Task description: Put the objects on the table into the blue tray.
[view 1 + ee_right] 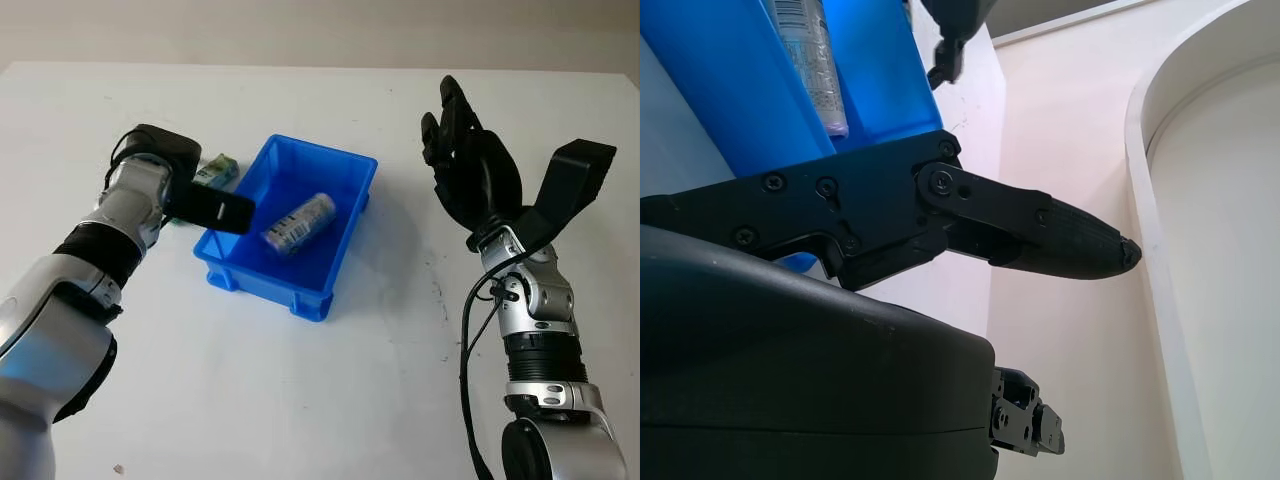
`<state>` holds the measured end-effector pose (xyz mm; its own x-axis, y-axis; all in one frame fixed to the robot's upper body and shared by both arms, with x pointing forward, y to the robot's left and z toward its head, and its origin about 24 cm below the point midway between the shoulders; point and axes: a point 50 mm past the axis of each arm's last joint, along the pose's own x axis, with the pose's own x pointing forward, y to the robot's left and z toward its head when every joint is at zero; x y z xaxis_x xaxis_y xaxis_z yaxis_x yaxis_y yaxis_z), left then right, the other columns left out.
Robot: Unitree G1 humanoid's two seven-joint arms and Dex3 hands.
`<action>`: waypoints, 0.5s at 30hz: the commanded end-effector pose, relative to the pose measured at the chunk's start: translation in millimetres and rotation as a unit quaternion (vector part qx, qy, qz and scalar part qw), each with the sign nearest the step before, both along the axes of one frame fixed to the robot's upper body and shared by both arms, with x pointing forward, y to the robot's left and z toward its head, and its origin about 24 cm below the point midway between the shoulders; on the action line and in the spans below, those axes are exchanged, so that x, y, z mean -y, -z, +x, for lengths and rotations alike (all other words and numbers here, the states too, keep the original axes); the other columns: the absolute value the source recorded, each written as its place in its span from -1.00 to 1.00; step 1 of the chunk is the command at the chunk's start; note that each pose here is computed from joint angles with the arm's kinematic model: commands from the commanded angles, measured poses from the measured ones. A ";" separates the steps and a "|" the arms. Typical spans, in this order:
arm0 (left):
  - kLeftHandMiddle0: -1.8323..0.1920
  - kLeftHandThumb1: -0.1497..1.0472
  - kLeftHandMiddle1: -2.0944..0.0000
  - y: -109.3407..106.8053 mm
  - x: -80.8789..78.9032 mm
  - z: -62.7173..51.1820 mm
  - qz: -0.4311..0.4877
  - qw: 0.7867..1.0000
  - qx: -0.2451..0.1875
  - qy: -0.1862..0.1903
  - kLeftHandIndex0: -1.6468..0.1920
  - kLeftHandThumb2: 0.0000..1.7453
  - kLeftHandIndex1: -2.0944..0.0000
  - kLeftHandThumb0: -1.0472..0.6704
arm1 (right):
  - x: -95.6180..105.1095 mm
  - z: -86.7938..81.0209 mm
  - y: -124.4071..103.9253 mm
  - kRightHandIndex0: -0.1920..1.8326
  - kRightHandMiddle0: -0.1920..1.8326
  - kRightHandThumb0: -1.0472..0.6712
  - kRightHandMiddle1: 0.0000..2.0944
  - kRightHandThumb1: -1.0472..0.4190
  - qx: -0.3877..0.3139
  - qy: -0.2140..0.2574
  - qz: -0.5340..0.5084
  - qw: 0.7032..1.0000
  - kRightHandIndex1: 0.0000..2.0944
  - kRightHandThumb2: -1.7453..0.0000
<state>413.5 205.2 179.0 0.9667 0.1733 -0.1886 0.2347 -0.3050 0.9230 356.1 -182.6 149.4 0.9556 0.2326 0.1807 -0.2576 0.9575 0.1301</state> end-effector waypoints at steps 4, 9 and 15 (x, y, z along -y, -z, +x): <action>0.40 1.00 -1.00 9.9 -6.1 -2.6 -0.059 0.998 0.017 0.006 0.73 -0.84 -0.09 -0.09 | -0.7 1.5 -7.1 -1.00 -1.00 -0.58 -1.00 -1.00 0.011 0.002 0.001 1.000 -1.00 0.26; 0.37 1.00 -1.00 10.2 -5.8 -2.5 -0.076 0.997 0.033 0.008 0.93 -0.77 -0.81 -0.09 | 0.1 1.1 -7.3 -1.00 -1.00 -0.57 -1.00 -1.00 0.012 0.001 0.002 1.000 -1.00 0.26; 0.33 1.00 -1.00 5.9 -8.5 -2.4 -0.070 0.996 0.045 0.014 0.92 -0.70 -0.59 -0.23 | 0.7 1.3 -7.5 -1.00 -1.00 -0.56 -1.00 -1.00 0.012 0.002 0.005 1.000 -1.00 0.27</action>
<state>411.9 209.2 172.7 0.9848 0.1178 -0.1273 0.1476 -0.1836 0.9719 356.4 -182.4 150.0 0.9563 0.2285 0.1825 -0.2543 0.9579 0.1331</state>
